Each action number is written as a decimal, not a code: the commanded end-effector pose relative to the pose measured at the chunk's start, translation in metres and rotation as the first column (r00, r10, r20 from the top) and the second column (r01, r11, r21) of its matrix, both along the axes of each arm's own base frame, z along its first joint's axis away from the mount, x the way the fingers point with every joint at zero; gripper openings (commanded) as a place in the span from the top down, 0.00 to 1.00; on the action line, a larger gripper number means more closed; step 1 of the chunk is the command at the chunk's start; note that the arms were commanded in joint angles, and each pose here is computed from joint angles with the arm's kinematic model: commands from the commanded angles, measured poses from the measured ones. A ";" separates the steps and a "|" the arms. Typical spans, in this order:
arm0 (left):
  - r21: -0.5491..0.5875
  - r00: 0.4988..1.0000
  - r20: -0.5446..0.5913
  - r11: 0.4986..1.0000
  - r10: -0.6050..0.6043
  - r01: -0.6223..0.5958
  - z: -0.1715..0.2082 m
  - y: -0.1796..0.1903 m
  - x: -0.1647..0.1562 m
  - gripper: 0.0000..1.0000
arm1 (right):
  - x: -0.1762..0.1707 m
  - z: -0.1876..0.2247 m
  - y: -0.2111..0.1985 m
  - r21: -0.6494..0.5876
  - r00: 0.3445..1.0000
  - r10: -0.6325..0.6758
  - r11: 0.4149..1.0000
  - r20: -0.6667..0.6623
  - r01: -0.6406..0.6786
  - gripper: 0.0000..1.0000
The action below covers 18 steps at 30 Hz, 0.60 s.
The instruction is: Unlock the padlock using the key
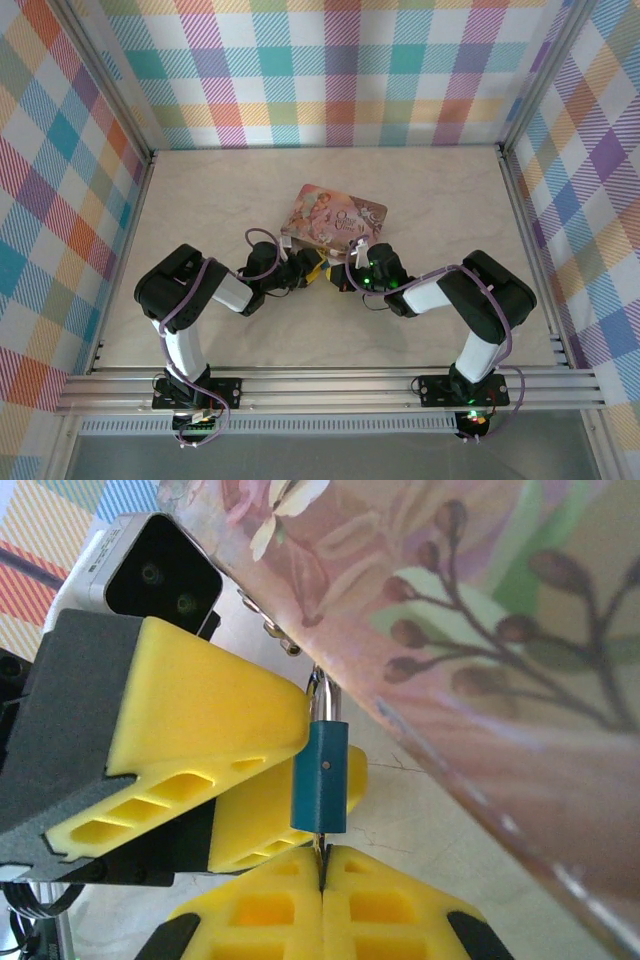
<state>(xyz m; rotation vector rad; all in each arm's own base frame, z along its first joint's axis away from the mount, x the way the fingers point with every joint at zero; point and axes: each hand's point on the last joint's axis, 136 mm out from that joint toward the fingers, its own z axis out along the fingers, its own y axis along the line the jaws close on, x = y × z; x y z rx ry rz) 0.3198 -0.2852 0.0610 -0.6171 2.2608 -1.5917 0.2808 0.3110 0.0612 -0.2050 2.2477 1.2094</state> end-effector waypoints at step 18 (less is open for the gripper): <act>-0.029 0.999 0.025 0.999 0.024 -0.024 0.010 -0.004 0.006 0.77 | 0.003 0.034 0.015 0.089 1.000 0.021 0.996 -0.019 -0.019 0.98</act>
